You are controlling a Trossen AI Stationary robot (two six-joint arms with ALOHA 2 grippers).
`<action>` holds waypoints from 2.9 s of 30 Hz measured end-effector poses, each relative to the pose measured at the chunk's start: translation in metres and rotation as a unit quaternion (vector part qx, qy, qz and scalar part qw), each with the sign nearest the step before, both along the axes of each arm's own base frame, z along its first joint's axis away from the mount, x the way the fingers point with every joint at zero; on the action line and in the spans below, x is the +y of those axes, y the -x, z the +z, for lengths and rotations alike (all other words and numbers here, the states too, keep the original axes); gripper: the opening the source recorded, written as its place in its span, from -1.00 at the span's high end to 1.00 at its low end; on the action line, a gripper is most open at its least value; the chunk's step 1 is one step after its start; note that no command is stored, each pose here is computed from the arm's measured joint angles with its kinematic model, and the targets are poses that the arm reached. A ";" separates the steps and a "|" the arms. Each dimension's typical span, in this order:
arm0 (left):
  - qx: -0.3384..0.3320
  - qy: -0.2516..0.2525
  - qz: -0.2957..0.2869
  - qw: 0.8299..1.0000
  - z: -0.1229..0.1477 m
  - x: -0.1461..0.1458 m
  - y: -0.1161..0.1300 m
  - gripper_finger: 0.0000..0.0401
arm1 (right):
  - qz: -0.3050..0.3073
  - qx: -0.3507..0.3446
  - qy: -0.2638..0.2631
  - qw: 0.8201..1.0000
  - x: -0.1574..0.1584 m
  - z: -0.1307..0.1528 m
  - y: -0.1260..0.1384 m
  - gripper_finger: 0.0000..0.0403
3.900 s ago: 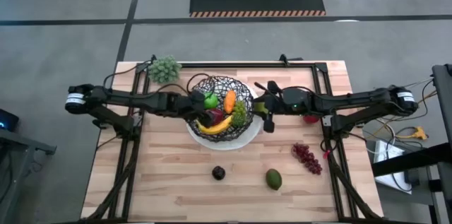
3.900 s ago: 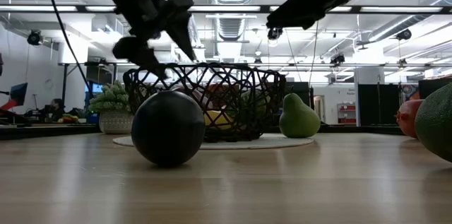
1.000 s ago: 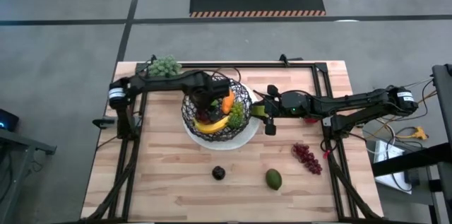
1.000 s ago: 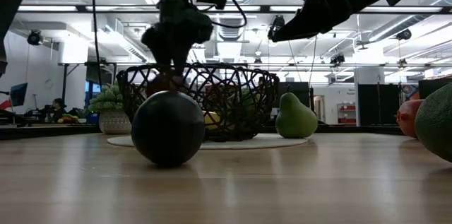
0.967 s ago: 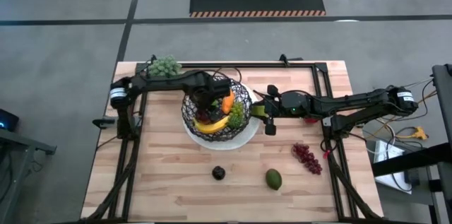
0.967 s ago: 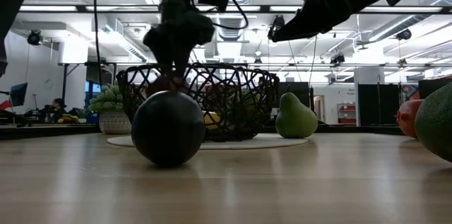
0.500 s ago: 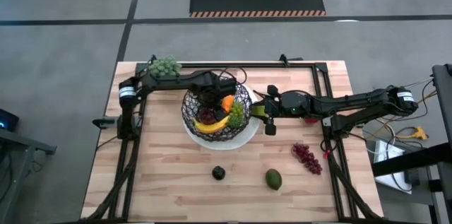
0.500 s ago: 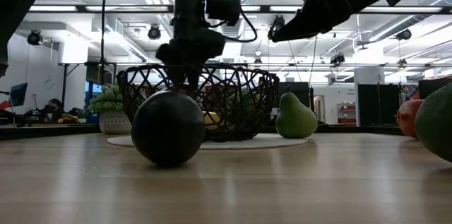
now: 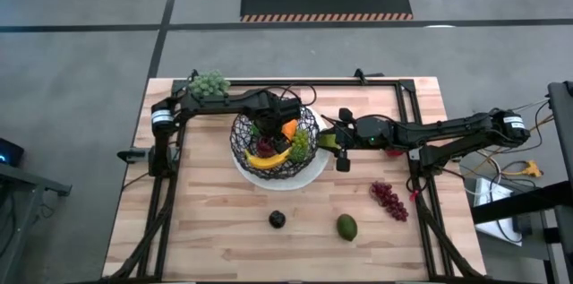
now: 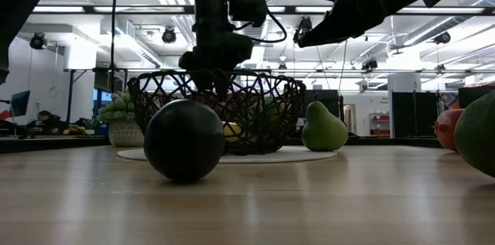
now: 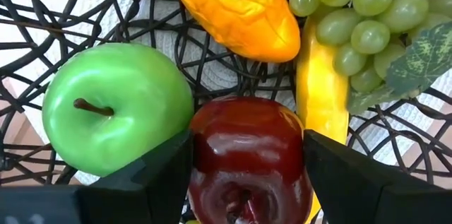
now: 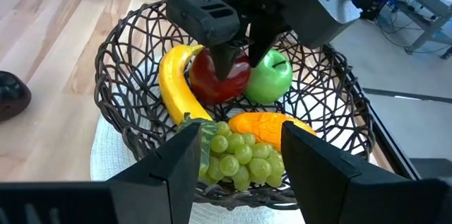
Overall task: Build produce basket
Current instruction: Put the red apple into the wire basket, then put the pear into the wire basket
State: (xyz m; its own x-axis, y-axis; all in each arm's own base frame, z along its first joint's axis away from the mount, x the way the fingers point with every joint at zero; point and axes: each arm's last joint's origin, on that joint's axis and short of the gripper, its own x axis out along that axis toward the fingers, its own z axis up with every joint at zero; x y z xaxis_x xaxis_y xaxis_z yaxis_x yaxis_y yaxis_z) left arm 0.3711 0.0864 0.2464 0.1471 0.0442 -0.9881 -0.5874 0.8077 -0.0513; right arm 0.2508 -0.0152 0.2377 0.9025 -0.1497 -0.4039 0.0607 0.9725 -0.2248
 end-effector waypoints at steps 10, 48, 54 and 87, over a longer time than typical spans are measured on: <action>-0.001 0.004 -0.010 1.000 -0.001 0.000 0.000 -0.42 | -0.001 0.001 -0.001 1.000 0.000 -0.001 0.000 0.09; -0.506 -0.297 -0.289 0.757 0.052 -0.163 0.113 -0.49 | -0.074 -0.027 -0.194 0.978 0.007 0.008 -0.002 0.09; -0.522 -0.327 -0.295 0.731 0.052 -0.155 0.131 -0.49 | -0.086 0.046 -0.180 0.979 0.005 0.022 -0.001 0.09; -0.526 -0.366 -0.300 0.707 0.043 -0.147 0.151 -0.49 | -0.160 0.046 -0.090 0.982 -0.044 -0.078 0.021 -0.29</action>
